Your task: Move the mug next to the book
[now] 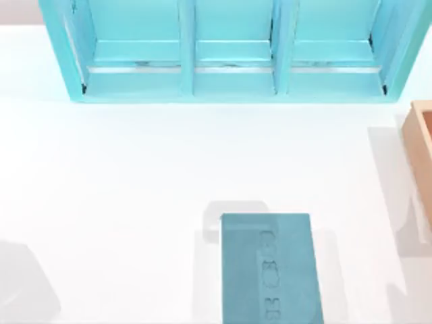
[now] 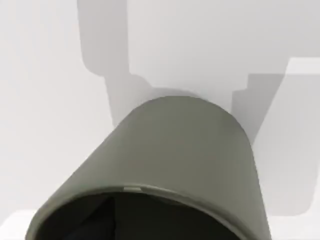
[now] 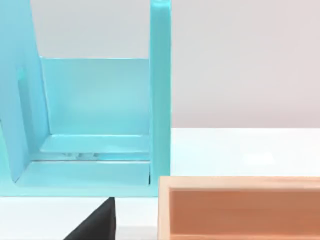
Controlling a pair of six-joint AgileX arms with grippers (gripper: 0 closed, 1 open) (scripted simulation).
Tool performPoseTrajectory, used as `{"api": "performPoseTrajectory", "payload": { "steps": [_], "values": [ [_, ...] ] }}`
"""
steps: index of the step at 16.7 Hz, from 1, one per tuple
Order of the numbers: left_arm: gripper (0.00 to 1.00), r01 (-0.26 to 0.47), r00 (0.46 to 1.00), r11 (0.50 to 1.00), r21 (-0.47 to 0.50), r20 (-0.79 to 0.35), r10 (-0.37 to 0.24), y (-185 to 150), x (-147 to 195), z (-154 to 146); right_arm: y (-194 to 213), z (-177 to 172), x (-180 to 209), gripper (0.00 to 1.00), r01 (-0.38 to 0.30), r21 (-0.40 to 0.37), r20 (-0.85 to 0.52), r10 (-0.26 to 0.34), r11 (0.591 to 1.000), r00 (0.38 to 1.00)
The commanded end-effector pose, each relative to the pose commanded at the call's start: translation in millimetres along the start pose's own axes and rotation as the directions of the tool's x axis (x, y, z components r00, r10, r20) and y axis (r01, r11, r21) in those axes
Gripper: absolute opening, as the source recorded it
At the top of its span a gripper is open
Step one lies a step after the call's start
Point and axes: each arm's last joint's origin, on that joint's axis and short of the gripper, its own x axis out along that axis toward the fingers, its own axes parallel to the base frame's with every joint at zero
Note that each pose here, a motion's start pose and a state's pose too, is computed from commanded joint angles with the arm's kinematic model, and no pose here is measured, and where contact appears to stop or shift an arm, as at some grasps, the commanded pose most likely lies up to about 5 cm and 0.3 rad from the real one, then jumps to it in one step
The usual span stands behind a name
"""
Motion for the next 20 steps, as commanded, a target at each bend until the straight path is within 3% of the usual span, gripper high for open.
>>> {"api": "performPoseTrajectory", "payload": {
  "steps": [6,19,20],
  "values": [
    [1.00,0.003,1.000,1.000,0.000,0.003,-0.003,-2.1,10.1,1.9,0.0,0.0,0.0,1.00,0.000,0.000,0.000,0.000,1.000,1.000],
    [0.02,0.003,1.000,1.000,0.000,0.003,-0.003,-2.1,10.1,1.9,0.0,0.0,0.0,1.00,0.000,0.000,0.000,0.000,1.000,1.000],
    [0.00,0.003,1.000,1.000,0.000,0.003,-0.003,-2.1,10.1,1.9,0.0,0.0,0.0,1.00,0.000,0.000,0.000,0.000,1.000,1.000]
  ]
}}
